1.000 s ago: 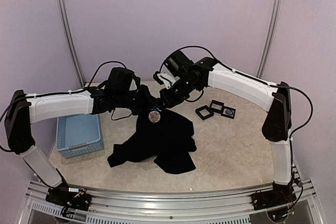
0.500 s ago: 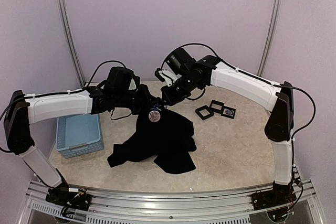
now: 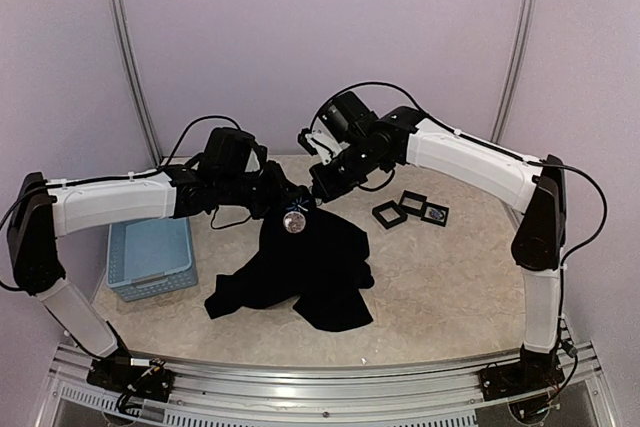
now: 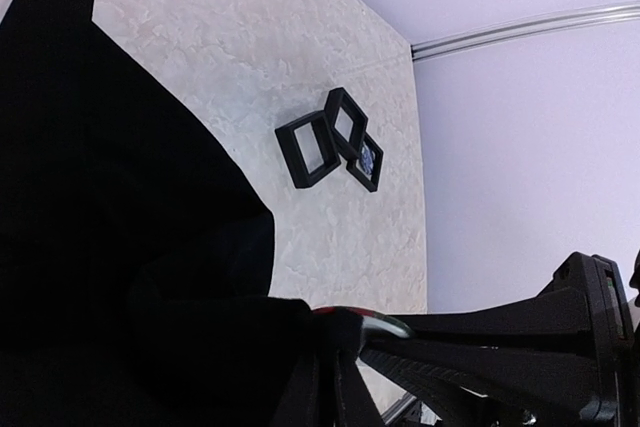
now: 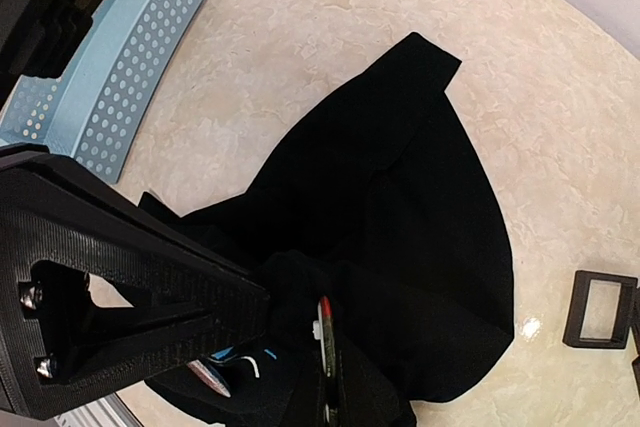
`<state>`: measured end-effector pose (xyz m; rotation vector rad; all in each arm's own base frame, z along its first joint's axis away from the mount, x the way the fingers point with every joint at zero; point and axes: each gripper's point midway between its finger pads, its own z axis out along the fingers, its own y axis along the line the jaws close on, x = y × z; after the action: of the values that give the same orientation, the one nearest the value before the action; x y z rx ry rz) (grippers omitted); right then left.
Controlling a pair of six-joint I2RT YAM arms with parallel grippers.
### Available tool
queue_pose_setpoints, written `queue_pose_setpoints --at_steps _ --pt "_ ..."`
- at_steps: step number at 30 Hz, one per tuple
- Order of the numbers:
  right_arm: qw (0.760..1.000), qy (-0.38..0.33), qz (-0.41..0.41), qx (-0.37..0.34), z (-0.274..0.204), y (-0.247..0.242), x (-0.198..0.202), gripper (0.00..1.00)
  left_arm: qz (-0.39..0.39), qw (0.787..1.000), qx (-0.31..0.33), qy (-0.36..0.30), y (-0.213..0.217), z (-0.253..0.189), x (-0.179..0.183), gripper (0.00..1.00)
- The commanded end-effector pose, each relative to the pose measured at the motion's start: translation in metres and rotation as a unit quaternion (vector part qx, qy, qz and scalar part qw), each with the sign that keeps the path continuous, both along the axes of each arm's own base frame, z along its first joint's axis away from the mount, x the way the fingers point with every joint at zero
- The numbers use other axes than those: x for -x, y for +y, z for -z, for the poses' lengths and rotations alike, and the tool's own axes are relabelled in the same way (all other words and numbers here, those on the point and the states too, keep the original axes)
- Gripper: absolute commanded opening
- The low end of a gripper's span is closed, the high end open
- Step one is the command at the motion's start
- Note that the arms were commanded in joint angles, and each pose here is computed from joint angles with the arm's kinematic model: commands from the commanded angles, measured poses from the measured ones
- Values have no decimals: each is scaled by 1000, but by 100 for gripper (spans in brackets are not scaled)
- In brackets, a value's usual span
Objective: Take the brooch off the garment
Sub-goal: Pick up the brooch from the crumpled clothing, then place the brooch on the crumpled clothing.
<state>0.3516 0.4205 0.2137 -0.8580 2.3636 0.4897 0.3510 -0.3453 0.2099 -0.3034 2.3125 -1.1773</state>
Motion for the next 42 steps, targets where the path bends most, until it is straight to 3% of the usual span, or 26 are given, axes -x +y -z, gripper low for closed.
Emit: queue_pose_setpoints --at_steps 1,9,13,17,24,31,37,42 --pt "998 -47 24 -28 -33 -15 -8 0 -1 1000 0 -1 7 -5 11 15" --pt "985 -80 7 -151 -53 -31 -11 0 -3 999 -9 -36 23 -20 20 56" --pt "976 -121 -17 -181 -68 -37 -10 0 13 997 -12 -79 24 -43 17 71" --pt "964 -137 -24 -225 -80 -45 -12 0 40 993 -13 -113 20 -64 13 79" --pt "945 -192 -55 -260 -113 -52 0 0 73 986 -14 -148 6 -82 6 87" --pt "947 -203 -64 -238 -115 -57 3 0 80 985 -8 -152 1 -82 3 88" --pt "973 -149 -107 -143 -85 -55 8 0 72 987 -21 -142 9 -70 6 88" --pt "987 -81 -138 0 -34 -70 27 0 75 986 -35 -143 16 -58 14 88"
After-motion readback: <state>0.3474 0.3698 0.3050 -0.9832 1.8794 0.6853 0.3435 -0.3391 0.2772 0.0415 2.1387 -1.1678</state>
